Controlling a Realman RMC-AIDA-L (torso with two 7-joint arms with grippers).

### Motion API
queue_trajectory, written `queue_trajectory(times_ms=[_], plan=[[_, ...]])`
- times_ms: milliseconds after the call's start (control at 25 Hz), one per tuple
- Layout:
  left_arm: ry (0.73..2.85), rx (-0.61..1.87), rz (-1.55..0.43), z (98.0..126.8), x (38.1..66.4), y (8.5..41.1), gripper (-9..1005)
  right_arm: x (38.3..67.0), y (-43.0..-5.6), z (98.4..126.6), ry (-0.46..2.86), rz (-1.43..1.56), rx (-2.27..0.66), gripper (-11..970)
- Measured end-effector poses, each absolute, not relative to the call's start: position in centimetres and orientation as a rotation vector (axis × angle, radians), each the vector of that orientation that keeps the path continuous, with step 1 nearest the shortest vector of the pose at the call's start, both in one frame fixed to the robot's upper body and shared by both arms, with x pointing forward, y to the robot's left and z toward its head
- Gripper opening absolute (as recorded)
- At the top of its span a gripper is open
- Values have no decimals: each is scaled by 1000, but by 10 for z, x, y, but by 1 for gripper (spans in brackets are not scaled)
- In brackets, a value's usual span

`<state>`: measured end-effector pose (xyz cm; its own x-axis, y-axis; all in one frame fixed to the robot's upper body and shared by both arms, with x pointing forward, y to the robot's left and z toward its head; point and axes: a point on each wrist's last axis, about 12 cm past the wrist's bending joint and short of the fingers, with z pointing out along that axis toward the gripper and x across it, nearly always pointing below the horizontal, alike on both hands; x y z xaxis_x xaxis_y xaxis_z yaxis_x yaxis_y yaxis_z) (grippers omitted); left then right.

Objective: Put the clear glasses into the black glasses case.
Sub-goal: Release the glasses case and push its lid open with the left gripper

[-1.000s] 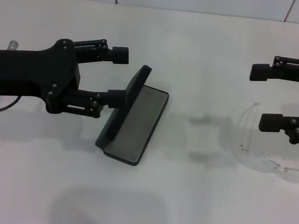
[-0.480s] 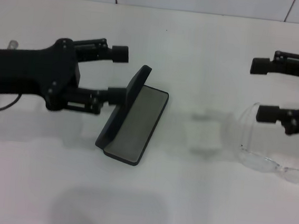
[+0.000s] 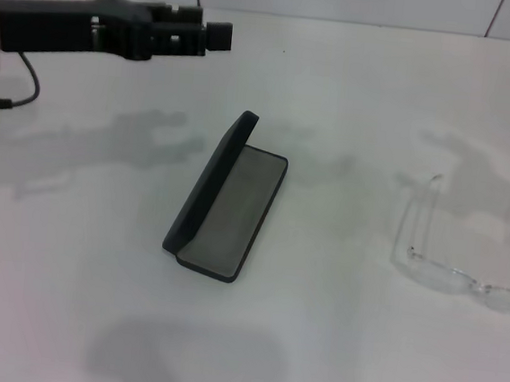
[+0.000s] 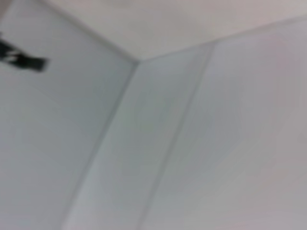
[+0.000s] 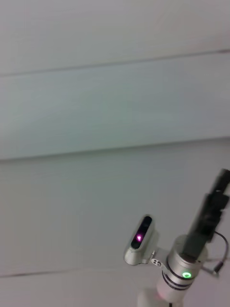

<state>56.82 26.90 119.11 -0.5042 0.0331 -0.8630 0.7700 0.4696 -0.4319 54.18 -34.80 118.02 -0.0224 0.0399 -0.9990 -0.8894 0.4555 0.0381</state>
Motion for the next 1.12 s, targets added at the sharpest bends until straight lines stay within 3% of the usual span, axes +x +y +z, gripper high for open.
queue_trajectory(times_ms=[200, 400, 720, 1120], plan=[[2268, 635, -892, 1196, 577, 240, 723, 535, -359, 1176, 1377, 856, -763, 873], [2431, 681, -631, 1201, 572, 203, 725, 531, -367, 1171, 1371, 827, -741, 874], [2521, 713, -446, 1196, 569, 169, 725, 528, -368, 1165, 1359, 800, -753, 874], [2549, 731, -443, 1184, 568, 159, 725, 524, -373, 1164, 1362, 781, -745, 874]])
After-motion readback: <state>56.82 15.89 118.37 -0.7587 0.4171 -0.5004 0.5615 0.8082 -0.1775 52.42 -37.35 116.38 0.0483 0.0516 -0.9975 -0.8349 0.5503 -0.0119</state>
